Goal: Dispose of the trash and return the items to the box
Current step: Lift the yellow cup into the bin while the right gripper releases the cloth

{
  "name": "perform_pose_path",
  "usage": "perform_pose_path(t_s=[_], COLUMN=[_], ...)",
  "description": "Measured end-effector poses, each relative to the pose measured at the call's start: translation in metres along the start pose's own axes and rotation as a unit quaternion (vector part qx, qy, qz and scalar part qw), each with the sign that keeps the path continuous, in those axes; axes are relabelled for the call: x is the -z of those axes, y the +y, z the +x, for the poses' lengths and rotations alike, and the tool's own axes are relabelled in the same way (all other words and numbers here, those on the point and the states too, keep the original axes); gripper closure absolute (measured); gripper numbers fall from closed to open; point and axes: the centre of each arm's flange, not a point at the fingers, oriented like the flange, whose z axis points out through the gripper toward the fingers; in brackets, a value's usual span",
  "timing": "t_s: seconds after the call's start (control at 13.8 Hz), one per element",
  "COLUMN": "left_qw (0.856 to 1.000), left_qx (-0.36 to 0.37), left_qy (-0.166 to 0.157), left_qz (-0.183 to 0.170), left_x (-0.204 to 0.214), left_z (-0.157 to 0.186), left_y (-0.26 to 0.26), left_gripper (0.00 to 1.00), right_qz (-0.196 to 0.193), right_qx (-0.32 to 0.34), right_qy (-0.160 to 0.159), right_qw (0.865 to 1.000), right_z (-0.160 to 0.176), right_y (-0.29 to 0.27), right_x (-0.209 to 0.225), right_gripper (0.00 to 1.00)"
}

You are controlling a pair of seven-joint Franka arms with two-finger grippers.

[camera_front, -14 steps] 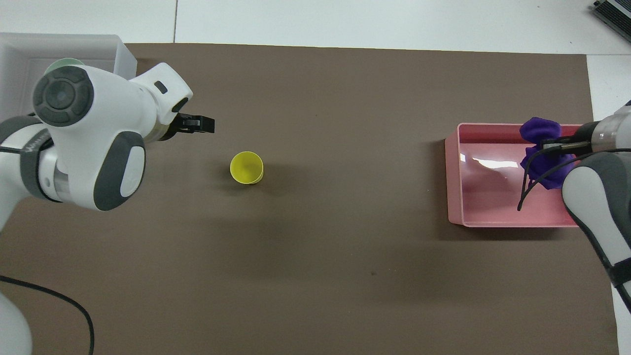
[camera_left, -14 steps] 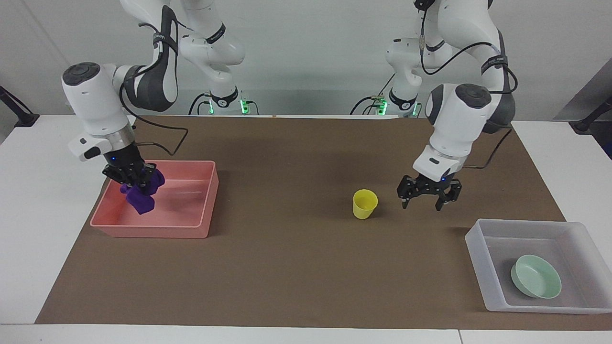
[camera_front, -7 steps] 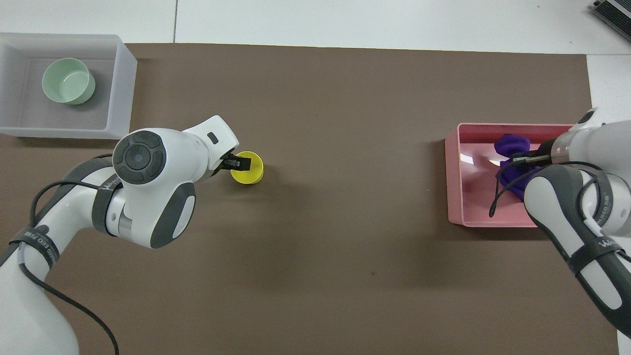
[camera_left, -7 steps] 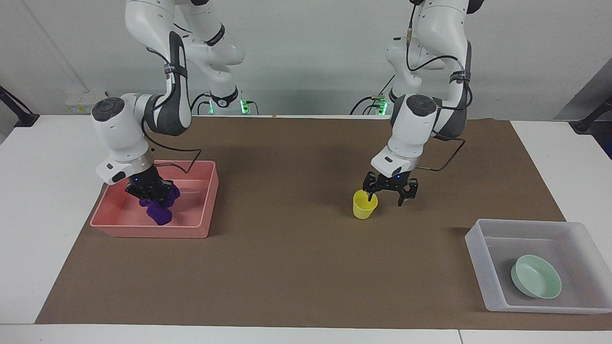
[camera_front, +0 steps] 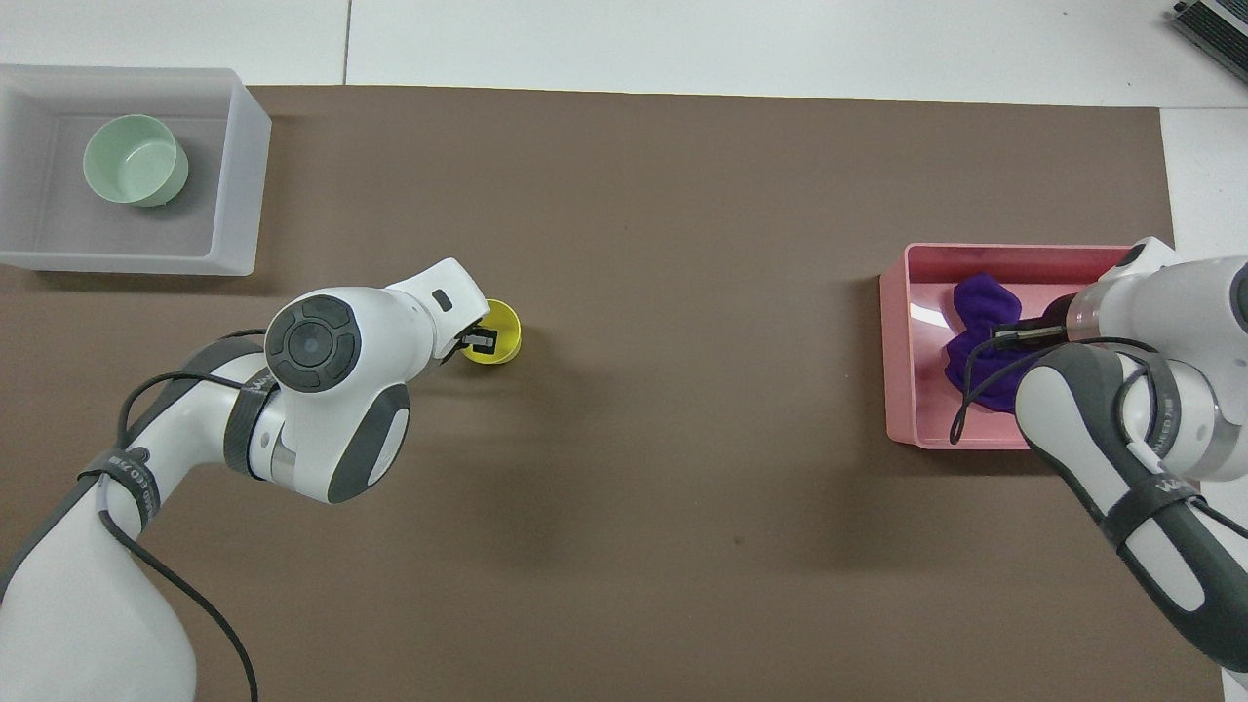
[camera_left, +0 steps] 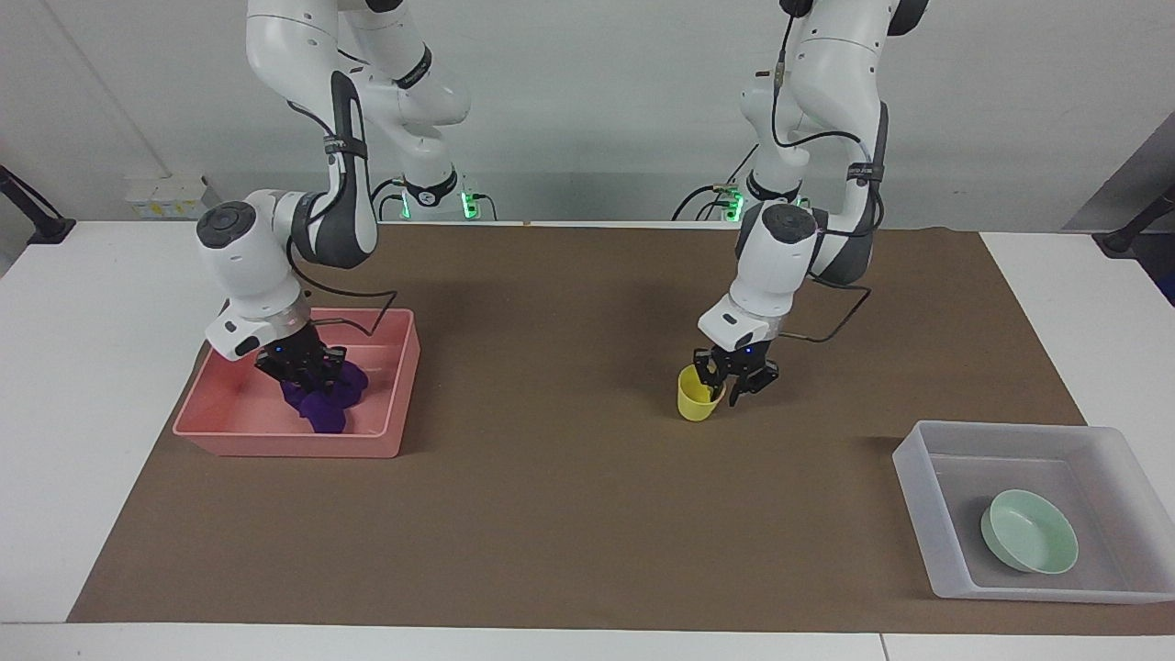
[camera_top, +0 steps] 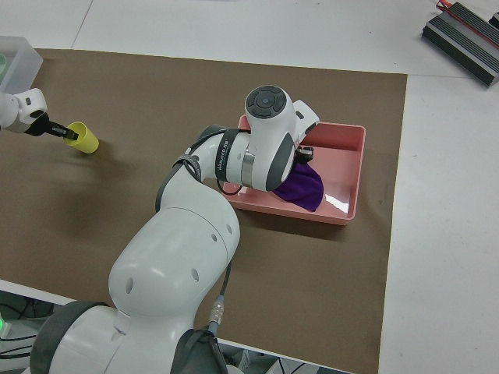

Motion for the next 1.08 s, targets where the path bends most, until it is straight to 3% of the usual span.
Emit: perform_pose_path(t_s=[0.07,0.14,0.29,0.43,0.87,1.08], left_qw=[1.000,1.000,1.000,0.998,0.987,0.981], left_qx=[0.001,0.003,0.017,0.046,0.107,0.140], left_qy=[0.003,0.008,0.025,0.042,0.108,0.114], left_qz=[0.000,0.000,0.004,0.012,0.047,0.068], left_x=[0.002,0.007,0.028,0.062,0.132,0.143], left_z=[0.002,0.005,0.015,0.031,0.079,0.094], left_y=[-0.001,-0.004,-0.020,-0.056,-0.192,-0.278], left_gripper=[0.92,0.96,0.96,0.96,0.96,0.96], right_qz=[0.000,0.000,-0.002,-0.001,-0.006,-0.006], right_qx=[0.000,-0.002,-0.019,-0.043,-0.096,-0.113], right_qy=[0.000,0.002,0.014,0.018,0.007,0.005], right_qw=[1.000,1.000,1.000,0.999,0.995,0.994], right_z=[0.000,0.001,0.008,0.018,0.029,0.027], right_y=[0.000,0.000,-0.003,-0.016,-0.061,-0.061], right_x=[0.000,0.001,0.012,0.030,0.098,0.151], right_gripper=[0.52,0.42,0.17,0.00,0.00,0.00])
